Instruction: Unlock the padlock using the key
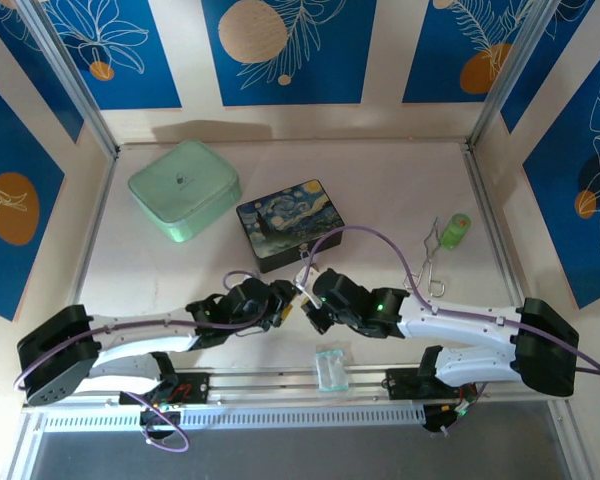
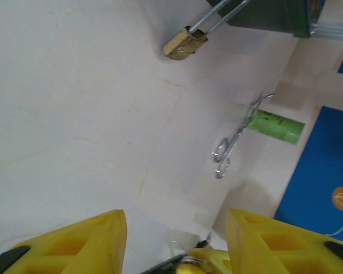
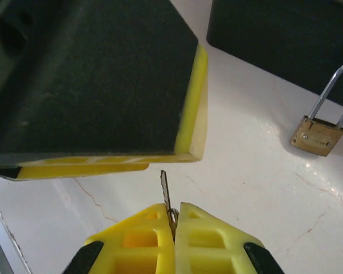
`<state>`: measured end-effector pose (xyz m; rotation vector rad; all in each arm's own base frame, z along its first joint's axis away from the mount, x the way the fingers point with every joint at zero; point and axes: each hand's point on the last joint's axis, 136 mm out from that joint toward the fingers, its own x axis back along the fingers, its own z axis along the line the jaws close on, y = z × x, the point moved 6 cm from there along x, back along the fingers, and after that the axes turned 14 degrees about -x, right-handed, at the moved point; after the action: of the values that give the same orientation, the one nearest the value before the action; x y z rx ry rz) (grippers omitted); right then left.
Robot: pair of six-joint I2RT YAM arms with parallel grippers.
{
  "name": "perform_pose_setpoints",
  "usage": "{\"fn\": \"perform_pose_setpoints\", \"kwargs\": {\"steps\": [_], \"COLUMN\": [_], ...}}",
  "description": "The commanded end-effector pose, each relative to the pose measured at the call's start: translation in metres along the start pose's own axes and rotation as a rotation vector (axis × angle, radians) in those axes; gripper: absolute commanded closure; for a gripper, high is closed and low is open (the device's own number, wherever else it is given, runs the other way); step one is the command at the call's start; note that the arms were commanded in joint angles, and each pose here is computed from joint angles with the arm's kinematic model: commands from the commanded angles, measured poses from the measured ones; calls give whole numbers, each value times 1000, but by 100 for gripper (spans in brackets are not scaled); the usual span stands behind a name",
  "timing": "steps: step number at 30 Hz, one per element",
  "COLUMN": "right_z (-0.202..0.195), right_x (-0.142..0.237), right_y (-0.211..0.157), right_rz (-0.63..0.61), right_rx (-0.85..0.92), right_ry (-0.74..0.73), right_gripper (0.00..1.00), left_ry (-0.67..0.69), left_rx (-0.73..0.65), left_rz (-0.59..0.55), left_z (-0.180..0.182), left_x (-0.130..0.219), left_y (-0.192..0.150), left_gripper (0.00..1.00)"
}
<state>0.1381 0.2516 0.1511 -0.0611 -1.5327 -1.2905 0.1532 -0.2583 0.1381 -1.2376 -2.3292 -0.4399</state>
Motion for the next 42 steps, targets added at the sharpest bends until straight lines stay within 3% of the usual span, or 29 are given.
{"fn": "perform_pose_setpoints", "kwargs": {"steps": [1,14,26,27,30,32,33,34,39,42], "right_z": [4,16,21,21,16,10,5,-1,-38,-51], "right_x": [0,1,-4,-5,-3,1,5,11,41,59], "right_y": [11,25,25,25,26,27,27,29,42,48], "right_rz": [-59,-106,-85,-80,-64,-63,-62,-72,-25,-12], "right_rx": [52,106,103,99,7,-80,-131,-205,-627,-733], "right_ry": [-28,-31,-8,-2,26,55,75,87,370,449], "right_gripper": [96,96,95,91,46,31,19,0,1,1], "left_ry": [-60,-38,-35,-35,-54,-75,-80,-75,-80,-59], "left_rx": [55,87,48,40,2,-39,-69,-96,-356,-533], "left_rz": [4,2,11,10,-15,-46,-66,-85,-189,-195], "left_z": [-15,-6,-7,-7,-9,-10,-9,-7,-18,-32], "left_x": [8,11,10,10,10,10,11,11,22,31], "left_y": [-1,-1,-2,-2,1,5,8,13,31,36], "left_gripper": [56,70,100,100,100,100,100,100,100,100]}}
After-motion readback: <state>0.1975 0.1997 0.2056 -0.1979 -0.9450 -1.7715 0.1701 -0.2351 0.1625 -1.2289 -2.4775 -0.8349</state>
